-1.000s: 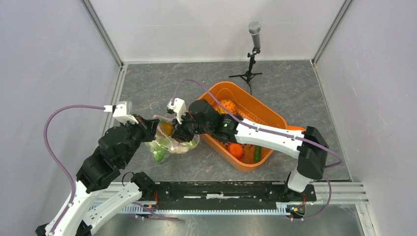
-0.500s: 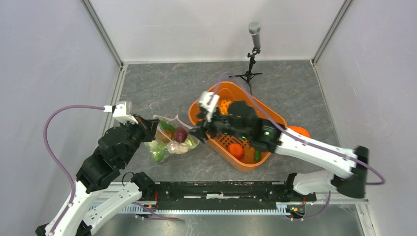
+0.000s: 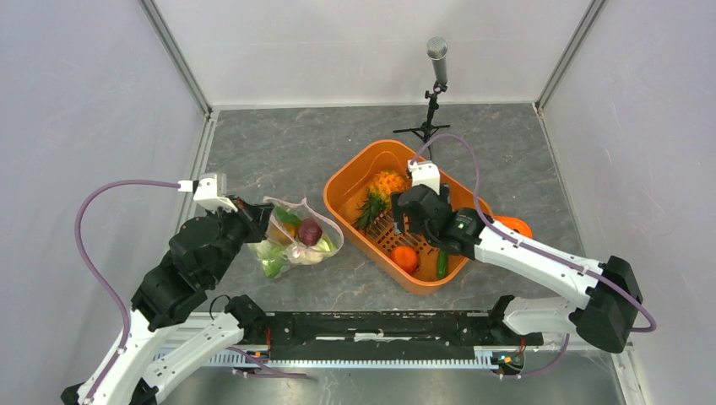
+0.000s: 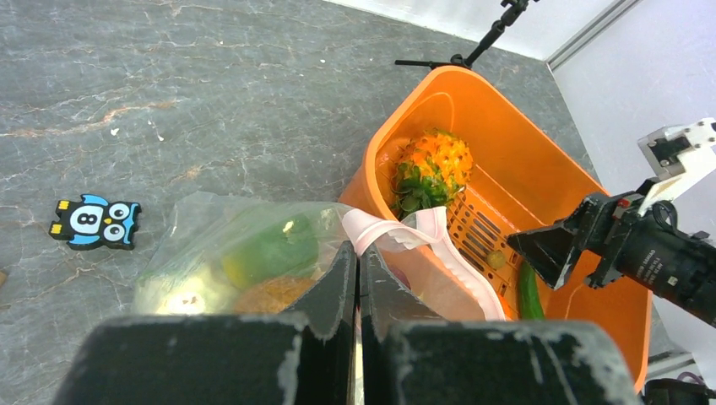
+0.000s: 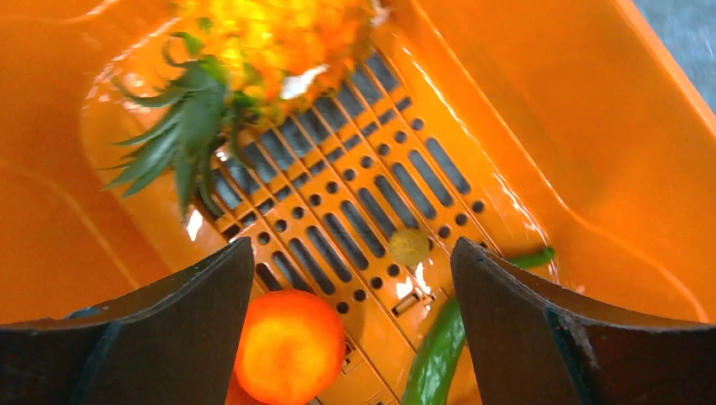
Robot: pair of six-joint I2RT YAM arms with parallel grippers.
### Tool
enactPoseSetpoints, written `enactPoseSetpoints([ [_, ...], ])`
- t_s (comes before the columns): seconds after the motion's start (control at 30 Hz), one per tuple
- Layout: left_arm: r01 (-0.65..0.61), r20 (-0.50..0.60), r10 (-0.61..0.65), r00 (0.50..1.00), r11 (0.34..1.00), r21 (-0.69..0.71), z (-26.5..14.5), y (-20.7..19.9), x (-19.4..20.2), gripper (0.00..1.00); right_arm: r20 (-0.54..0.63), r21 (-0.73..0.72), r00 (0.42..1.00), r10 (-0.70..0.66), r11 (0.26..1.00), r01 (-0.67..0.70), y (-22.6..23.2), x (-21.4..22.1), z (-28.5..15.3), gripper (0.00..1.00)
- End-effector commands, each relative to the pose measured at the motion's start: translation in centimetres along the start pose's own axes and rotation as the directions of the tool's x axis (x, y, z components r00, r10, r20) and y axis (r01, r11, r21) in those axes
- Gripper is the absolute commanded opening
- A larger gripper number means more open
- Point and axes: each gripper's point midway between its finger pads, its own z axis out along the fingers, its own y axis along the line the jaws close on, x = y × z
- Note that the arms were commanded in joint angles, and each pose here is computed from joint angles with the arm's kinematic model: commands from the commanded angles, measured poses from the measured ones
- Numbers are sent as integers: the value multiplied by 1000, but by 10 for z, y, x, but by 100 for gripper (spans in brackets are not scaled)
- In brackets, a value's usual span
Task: Place the food in the zip-top bag and seal the zipper
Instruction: Pick up the fake vegetable from the bin.
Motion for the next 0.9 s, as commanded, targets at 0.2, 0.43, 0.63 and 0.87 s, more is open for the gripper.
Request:
enactPoseSetpoints([
  [0.2,11,36,-12,999,999,33,2,-7,-8,2,-31,352,957,287,900,-258,-61,27,1,93],
  [0.43,-21,34,21,999,1000,9,6,-4,-7,2,-111,388,901,420,853,-350,-68,72,17,92],
  [0.63,-42,46,43,998,999,-26,5,4,-9,2,-143,493,861,488,789,-365,-78,95,20,87],
  [0.87,-66,51,68,996,997,-47,6,7,-11,2,-234,591,839,491,757,-279,-80,124,29,86],
])
